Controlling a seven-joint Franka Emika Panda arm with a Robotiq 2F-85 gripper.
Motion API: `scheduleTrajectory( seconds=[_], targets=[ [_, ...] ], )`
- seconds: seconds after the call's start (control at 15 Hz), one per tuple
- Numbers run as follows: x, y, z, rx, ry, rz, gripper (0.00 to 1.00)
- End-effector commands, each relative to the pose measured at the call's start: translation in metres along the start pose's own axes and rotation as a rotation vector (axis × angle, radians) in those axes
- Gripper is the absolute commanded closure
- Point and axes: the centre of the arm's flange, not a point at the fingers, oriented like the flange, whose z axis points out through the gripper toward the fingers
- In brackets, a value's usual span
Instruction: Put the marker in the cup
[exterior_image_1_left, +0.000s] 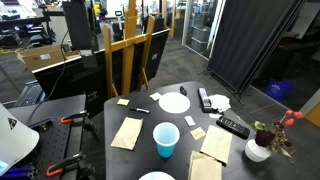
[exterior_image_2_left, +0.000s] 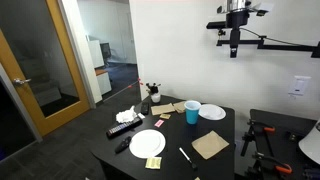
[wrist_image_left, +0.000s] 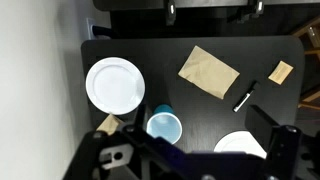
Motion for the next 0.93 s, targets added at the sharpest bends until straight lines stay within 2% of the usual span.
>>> scheduleTrajectory(
  seconds=[0.0,0.47,0.87],
  targets=[
    [0.000,0.000,0.000,0.000,0.000,0.000,0.00],
    [0.002,-0.003,0.001,-0.006,0.002,-0.004,0.00],
    [0.031,-0.060,0.004,-0.050,0.052,0.018,0.00]
  ],
)
